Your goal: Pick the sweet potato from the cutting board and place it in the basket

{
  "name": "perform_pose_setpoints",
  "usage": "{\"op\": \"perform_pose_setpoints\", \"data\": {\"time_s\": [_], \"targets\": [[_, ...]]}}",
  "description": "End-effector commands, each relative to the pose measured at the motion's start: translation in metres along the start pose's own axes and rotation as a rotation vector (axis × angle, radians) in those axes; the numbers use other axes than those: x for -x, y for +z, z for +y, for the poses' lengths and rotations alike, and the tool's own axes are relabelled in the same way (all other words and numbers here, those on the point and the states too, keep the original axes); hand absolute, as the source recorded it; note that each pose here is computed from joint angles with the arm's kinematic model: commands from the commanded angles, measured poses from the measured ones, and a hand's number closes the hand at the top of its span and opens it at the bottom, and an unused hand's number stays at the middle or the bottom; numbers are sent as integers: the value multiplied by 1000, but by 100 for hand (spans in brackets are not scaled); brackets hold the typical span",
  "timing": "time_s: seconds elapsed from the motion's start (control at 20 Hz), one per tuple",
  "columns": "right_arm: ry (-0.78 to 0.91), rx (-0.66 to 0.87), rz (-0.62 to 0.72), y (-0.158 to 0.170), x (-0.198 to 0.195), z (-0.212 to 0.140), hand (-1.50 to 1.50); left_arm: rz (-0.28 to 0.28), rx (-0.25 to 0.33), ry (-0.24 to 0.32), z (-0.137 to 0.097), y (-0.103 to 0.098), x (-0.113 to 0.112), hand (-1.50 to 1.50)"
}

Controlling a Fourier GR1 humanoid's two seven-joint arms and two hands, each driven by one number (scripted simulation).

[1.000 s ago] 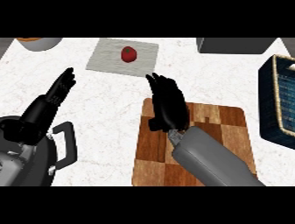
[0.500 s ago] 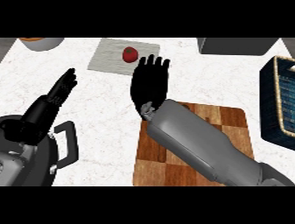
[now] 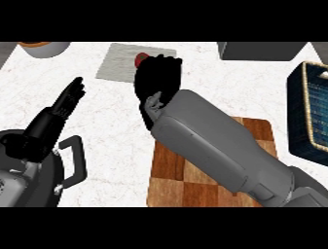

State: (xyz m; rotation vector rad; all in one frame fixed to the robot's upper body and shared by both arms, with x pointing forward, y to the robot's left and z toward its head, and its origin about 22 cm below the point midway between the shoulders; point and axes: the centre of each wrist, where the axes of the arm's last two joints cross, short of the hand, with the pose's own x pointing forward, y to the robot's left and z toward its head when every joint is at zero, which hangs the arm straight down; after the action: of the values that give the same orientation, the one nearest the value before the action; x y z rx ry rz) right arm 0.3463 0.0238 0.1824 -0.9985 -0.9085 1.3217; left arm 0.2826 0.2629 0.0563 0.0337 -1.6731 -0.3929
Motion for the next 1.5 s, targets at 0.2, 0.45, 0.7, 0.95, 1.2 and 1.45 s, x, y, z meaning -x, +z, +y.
{"op": "perform_pose_setpoints", "data": {"time_s": [0.2, 0.45, 0.7, 0.95, 1.2, 1.45], "targets": [[132, -33, 163, 32, -18, -14, -150, 4, -32, 6, 2, -1, -2, 0], [34, -8, 187, 27, -12, 6, -150, 3, -22, 1, 3, 0, 2, 0], [16, -18, 180, 19, 19, 33, -150, 2, -48, 6, 6, 19, 9, 0], [1, 17, 177, 13, 46, 63, -150, -3, -21, -3, -6, 20, 5, 0], [34, 44, 189, 13, 47, 80, -150, -9, -30, 3, -4, 16, 9, 0], [25, 42, 177, 11, 47, 114, -150, -18, -21, -4, 10, 5, -2, 0]]}}
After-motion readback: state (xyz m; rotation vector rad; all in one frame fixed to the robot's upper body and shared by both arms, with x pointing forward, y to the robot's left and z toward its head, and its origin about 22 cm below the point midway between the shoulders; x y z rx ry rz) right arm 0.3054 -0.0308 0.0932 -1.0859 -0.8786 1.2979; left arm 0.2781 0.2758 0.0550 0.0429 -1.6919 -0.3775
